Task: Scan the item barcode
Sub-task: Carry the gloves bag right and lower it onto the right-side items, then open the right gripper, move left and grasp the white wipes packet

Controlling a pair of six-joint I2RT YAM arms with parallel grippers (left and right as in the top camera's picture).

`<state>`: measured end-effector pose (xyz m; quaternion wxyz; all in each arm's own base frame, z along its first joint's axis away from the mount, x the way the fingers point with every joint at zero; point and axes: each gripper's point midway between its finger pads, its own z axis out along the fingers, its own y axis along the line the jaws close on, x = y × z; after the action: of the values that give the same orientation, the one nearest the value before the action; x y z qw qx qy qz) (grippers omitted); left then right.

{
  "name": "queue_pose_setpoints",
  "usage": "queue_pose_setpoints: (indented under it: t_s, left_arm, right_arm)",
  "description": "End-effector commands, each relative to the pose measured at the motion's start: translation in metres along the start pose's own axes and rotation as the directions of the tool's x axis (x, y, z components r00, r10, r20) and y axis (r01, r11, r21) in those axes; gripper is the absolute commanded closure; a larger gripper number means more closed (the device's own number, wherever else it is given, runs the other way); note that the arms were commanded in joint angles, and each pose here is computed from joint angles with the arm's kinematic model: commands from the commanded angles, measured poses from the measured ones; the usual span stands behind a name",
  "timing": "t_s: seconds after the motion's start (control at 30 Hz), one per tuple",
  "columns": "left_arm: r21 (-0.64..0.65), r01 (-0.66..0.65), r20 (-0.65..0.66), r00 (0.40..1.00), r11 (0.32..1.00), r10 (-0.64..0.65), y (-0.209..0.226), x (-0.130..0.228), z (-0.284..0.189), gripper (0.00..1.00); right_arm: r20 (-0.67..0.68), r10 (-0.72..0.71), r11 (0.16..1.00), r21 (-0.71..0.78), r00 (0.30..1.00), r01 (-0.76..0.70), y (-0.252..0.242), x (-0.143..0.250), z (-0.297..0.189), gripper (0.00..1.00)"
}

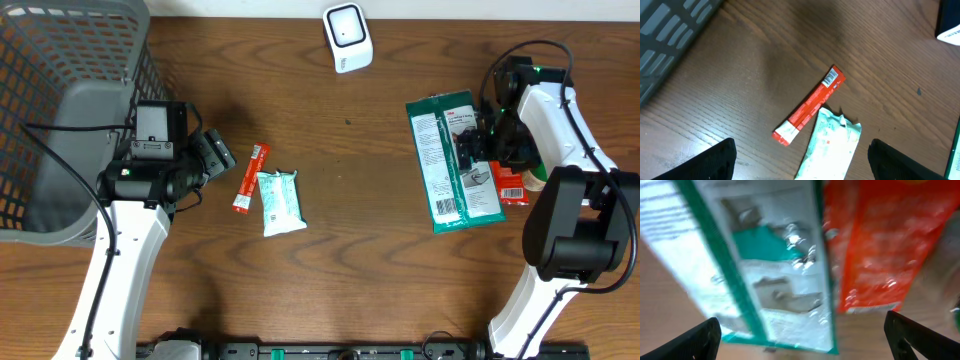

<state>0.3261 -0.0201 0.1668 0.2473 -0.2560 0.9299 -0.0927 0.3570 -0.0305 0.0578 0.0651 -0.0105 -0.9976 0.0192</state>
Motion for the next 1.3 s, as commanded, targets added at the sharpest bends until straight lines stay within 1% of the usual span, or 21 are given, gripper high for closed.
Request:
queue_pose_setpoints:
  t_s: [0.0,0.07,0.13,0.23,0.3,0.4,0.43,0.63,0.73,0.93,1.07,1.17,1.27]
  left_arm:
    - [-0.003,0.001,0.015,1.000,1.000,-0.001,0.000,-0.005,-0.003,0.15]
    - [-0.003,0.001,0.015,1.000,1.000,-0.001,0.000,-0.005,-0.003,0.15]
    - [-0.003,0.001,0.015,1.000,1.000,-0.001,0.000,-0.005,-0.003,0.15]
    - [-0.003,0.001,0.015,1.000,1.000,-0.001,0.000,-0.005,-0.003,0.15]
    - [-0.003,0.001,0.015,1.000,1.000,-0.001,0.000,-0.005,-0.003,0.15]
    - [-0.003,0.001,0.015,1.000,1.000,-0.001,0.000,-0.005,-0.003,0.15]
    - [-0.003,0.001,0.015,1.000,1.000,-0.001,0.000,-0.005,-0.003,0.15]
    - [-0.003,0.001,0.015,1.000,1.000,-0.001,0.000,-0.005,-0.003,0.15]
    - [-0.003,0.001,0.015,1.000,1.000,-0.001,0.000,-0.005,-0.003,0.15]
    - [-0.003,0.001,0.015,1.000,1.000,-0.001,0.000,-0.005,-0.003,0.15]
    - [-0.003,0.001,0.015,1.000,1.000,-0.001,0.000,-0.005,-0.003,0.15]
    - [-0.003,0.001,0.015,1.000,1.000,-0.001,0.000,-0.005,-0.003,0.15]
    - [-0.003,0.001,0.015,1.000,1.000,-0.001,0.000,-0.005,-0.003,0.15]
  right_arm:
    - [0.138,-0.012,0.981,-0.192,0.990,0.038,0.049,-0.014,-0.046,0.01]
    - [0.207,-0.038,0.952,-0.289,0.978,0.098,0.078,-0.019,-0.064,0.01]
    - [0.269,-0.069,0.902,-0.395,0.961,0.176,0.112,-0.022,-0.081,0.01]
    - [0.290,-0.123,0.790,-0.550,0.949,0.271,0.163,-0.012,-0.098,0.01]
    - [0.298,-0.164,0.744,-0.589,0.940,0.316,0.188,-0.006,-0.103,0.03]
    - [0.325,-0.240,0.732,-0.559,0.915,0.391,0.217,0.001,-0.099,0.31]
    - [0.341,-0.278,0.733,-0.529,0.898,0.428,0.236,0.005,-0.096,0.36]
    - [0.366,-0.303,0.794,-0.414,0.880,0.445,0.289,0.015,-0.078,0.37]
    - [0.392,-0.306,0.806,-0.378,0.868,0.455,0.316,0.022,-0.069,0.38]
    - [0.395,-0.266,0.840,-0.353,0.879,0.412,0.349,0.041,-0.040,0.50]
    - [0.446,-0.277,0.838,-0.322,0.851,0.441,0.367,0.047,-0.012,0.50]
    - [0.498,-0.281,0.836,-0.293,0.820,0.464,0.374,0.047,-0.002,0.50]
    - [0.541,-0.283,0.825,-0.283,0.792,0.489,0.384,0.048,0.007,0.47]
